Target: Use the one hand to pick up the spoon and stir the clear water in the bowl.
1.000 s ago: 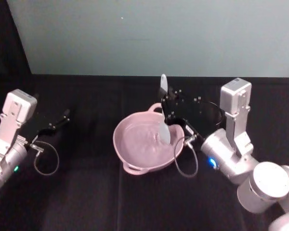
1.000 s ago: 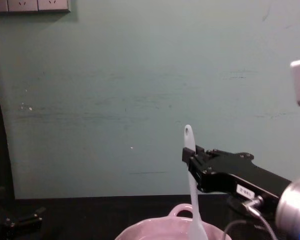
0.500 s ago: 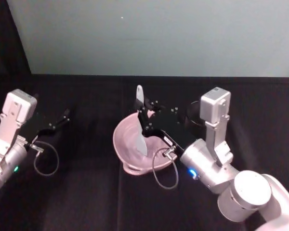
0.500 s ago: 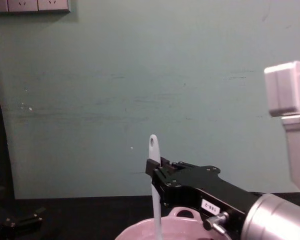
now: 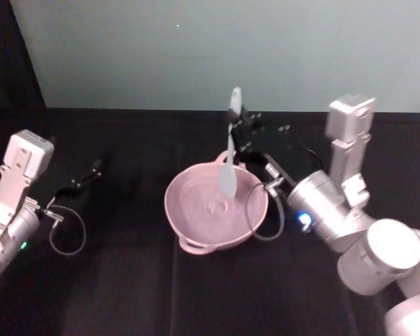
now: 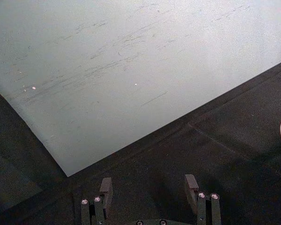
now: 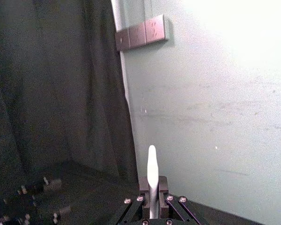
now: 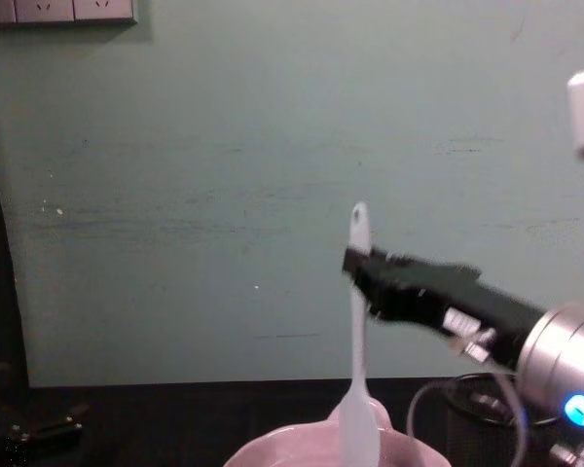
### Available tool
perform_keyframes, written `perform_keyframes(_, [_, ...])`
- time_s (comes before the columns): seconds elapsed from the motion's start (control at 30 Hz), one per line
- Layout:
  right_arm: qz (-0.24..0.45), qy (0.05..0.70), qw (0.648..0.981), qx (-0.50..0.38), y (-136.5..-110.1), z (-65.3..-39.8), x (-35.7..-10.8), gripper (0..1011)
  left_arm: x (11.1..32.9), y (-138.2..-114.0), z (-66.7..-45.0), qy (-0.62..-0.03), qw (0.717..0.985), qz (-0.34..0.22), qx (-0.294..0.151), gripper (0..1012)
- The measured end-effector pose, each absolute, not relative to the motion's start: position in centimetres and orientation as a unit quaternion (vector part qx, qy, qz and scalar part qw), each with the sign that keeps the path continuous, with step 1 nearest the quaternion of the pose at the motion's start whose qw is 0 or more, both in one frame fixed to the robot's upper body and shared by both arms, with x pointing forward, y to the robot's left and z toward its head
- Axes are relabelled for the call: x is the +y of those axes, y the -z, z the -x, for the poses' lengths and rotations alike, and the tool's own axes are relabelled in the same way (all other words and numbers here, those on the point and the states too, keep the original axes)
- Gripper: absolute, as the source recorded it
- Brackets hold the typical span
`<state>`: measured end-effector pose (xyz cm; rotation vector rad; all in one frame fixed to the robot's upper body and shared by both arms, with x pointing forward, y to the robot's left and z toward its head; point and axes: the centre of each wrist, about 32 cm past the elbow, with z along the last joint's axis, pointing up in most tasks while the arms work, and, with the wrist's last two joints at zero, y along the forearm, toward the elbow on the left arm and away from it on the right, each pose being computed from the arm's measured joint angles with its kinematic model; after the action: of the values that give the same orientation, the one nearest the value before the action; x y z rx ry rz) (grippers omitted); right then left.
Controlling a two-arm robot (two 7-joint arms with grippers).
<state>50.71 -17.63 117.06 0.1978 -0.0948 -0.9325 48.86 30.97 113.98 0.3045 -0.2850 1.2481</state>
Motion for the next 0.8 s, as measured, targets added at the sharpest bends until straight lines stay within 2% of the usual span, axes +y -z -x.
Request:
perform_keyframes(0.23, [-0.135, 0.440, 0.887, -0.024, -120.7, -49.8, -20.6, 110, 31.0, -114.0, -48.9, -0.580, 0.791, -0.141, -0.132, 1011])
perform_keyframes(0.3, [-0.152, 0.438, 0.886, -0.009, -122.1, -49.5, -22.2, 110, 31.0, -114.0, -48.9, -0.580, 0.791, -0.141, -0.132, 1011])
perform_keyframes(0.63, [-0.192, 0.446, 0.874, 0.015, -124.4, -48.6, -26.7, 111, 31.0, -114.0, -48.9, -0.580, 0.791, -0.141, -0.132, 1011])
perform_keyframes(0.8, [-0.196, 0.458, 0.867, 0.026, -124.5, -48.7, -28.5, 110, 31.0, -114.0, -48.9, -0.580, 0.791, -0.141, -0.132, 1011])
